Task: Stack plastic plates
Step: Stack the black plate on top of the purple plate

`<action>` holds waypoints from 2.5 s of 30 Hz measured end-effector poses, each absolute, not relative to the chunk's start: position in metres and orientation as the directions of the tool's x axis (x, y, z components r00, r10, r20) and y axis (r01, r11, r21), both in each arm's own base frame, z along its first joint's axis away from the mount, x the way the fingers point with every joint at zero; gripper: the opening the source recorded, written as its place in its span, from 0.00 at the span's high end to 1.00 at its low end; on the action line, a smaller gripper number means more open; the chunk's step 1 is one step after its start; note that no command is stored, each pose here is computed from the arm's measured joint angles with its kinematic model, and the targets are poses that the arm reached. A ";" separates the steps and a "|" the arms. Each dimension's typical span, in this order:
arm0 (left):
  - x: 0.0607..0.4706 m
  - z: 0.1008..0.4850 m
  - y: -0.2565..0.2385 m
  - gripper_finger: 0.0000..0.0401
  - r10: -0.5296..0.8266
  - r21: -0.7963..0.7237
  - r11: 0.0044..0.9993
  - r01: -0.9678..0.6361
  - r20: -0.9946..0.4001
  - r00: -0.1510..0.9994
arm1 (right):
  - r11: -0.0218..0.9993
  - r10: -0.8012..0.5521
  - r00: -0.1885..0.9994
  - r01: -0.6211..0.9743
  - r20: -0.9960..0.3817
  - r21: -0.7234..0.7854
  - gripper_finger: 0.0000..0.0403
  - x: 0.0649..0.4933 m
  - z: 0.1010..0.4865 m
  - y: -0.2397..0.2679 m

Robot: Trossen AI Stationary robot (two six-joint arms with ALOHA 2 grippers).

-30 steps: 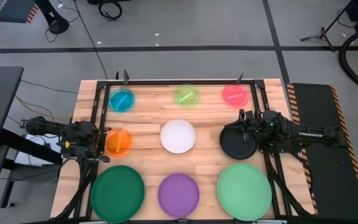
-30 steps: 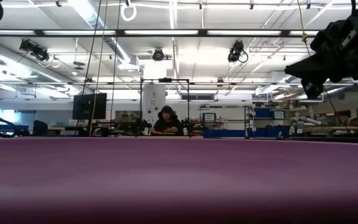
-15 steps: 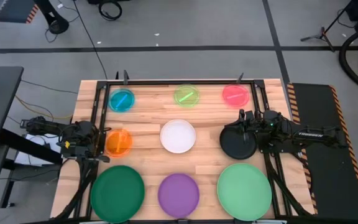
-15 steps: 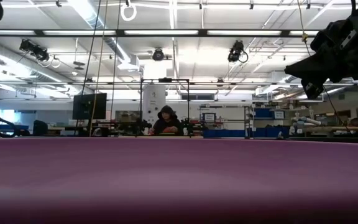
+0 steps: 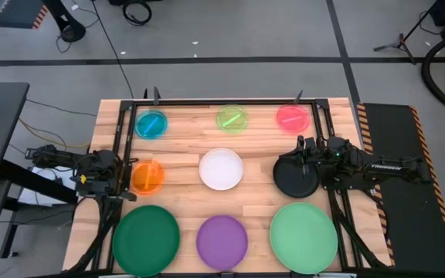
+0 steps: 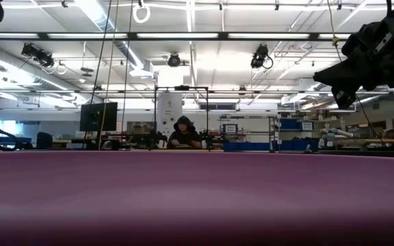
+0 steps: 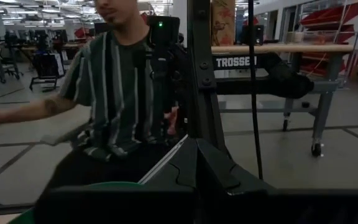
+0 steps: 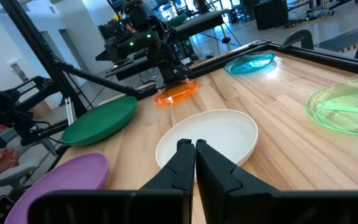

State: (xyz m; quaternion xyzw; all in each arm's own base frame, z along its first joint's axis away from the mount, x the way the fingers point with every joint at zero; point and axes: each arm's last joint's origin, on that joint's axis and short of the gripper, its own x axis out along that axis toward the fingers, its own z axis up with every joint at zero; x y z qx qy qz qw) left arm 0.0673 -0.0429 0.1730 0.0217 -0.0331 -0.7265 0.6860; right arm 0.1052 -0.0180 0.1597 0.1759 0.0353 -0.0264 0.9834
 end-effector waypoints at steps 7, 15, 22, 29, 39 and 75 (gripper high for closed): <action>0.067 0.173 -0.043 0.98 -0.998 0.081 -0.056 0.995 0.014 -0.058 | 0.937 -0.040 0.996 0.064 -0.079 0.344 0.94 0.105 0.160 -0.018; 0.067 0.173 -0.043 0.98 -0.998 0.084 -0.057 0.995 0.014 -0.058 | 0.965 -0.084 0.996 0.086 -0.019 0.247 0.94 0.105 0.166 -0.019; 0.067 0.173 -0.043 0.98 -0.998 0.097 -0.056 0.994 0.015 -0.058 | 0.946 -0.092 0.991 0.056 0.100 0.319 0.94 0.105 0.177 -0.020; 0.067 0.176 -0.043 0.98 -0.998 0.134 -0.056 0.989 0.020 -0.059 | 0.903 -0.179 0.959 0.072 0.218 0.423 0.94 0.103 0.189 -0.022; 0.071 0.175 -0.043 0.98 -0.997 0.134 0.077 0.988 0.033 0.073 | 0.880 -0.168 0.963 0.052 0.208 0.473 0.94 0.115 0.188 -0.008; 0.080 0.176 -0.041 0.98 -0.917 -0.093 0.386 0.918 0.071 0.392 | 0.643 -0.308 0.227 0.766 -0.924 -0.026 0.97 0.290 0.214 0.078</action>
